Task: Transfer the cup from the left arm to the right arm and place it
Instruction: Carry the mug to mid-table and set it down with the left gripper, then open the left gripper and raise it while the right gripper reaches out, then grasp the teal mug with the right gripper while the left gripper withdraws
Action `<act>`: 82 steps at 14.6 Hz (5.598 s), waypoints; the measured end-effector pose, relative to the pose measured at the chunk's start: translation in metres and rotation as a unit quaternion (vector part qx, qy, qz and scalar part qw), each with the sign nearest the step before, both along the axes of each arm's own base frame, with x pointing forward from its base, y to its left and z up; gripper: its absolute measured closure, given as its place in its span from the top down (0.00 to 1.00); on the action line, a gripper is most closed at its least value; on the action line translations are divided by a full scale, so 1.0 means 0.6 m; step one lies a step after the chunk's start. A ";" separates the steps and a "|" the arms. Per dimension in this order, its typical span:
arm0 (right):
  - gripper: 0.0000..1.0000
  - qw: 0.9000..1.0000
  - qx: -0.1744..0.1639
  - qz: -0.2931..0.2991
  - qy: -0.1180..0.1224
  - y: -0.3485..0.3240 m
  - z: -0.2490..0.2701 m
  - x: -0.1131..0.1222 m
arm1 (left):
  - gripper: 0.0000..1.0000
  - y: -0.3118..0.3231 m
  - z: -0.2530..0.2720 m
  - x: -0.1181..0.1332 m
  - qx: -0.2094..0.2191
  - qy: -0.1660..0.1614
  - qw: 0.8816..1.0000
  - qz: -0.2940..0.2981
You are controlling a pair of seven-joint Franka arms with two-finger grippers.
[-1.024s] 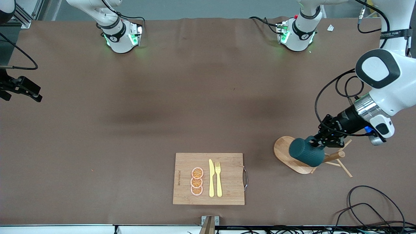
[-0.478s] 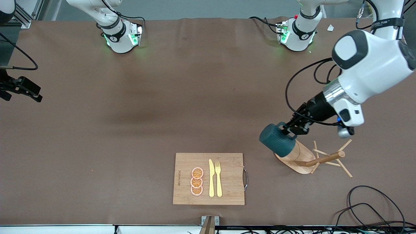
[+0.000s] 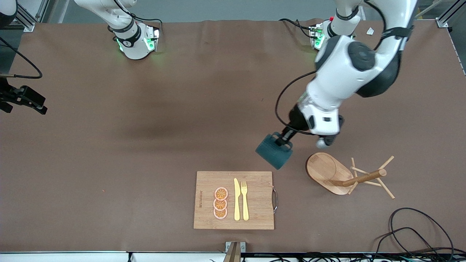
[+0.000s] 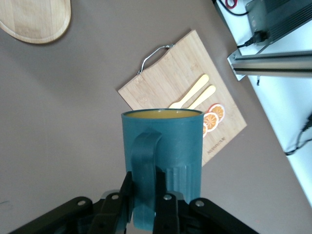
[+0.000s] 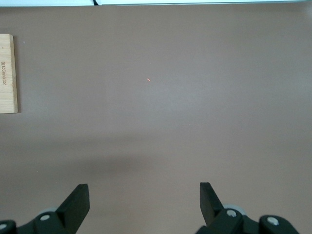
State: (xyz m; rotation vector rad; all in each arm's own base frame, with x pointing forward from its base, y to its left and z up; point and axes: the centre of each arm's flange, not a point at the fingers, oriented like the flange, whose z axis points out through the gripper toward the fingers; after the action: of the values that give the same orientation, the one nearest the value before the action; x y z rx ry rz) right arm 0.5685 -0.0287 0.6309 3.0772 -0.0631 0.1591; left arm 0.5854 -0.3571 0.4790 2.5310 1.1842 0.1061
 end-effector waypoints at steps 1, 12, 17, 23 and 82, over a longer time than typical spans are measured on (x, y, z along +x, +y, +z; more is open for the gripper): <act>1.00 1.000 0.000 0.000 0.000 0.000 0.000 0.000 | 0.21 -0.033 -0.018 -0.010 0.018 -0.003 1.000 -0.006; 1.00 1.000 0.000 -0.005 0.003 -0.009 -0.006 0.002 | 0.21 -0.319 -0.266 -0.163 0.233 -0.153 0.950 -0.141; 1.00 1.000 0.000 -0.005 0.003 -0.009 -0.006 0.002 | 0.21 -0.397 -0.359 -0.280 0.342 -0.266 0.886 -0.169; 1.00 1.000 0.000 -0.005 0.003 -0.009 -0.006 0.002 | 0.21 -0.435 -0.481 -0.395 0.444 -0.353 0.798 -0.204; 1.00 0.961 0.063 -0.262 0.063 0.799 -0.522 -0.019 | 1.00 0.480 0.266 0.011 0.180 0.020 0.952 -0.247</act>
State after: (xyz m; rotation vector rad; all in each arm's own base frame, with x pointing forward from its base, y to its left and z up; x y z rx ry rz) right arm 0.5573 0.4510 0.3174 3.0491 -0.8999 -0.0699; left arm 0.5921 -0.0688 0.6385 3.0812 0.5447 0.1578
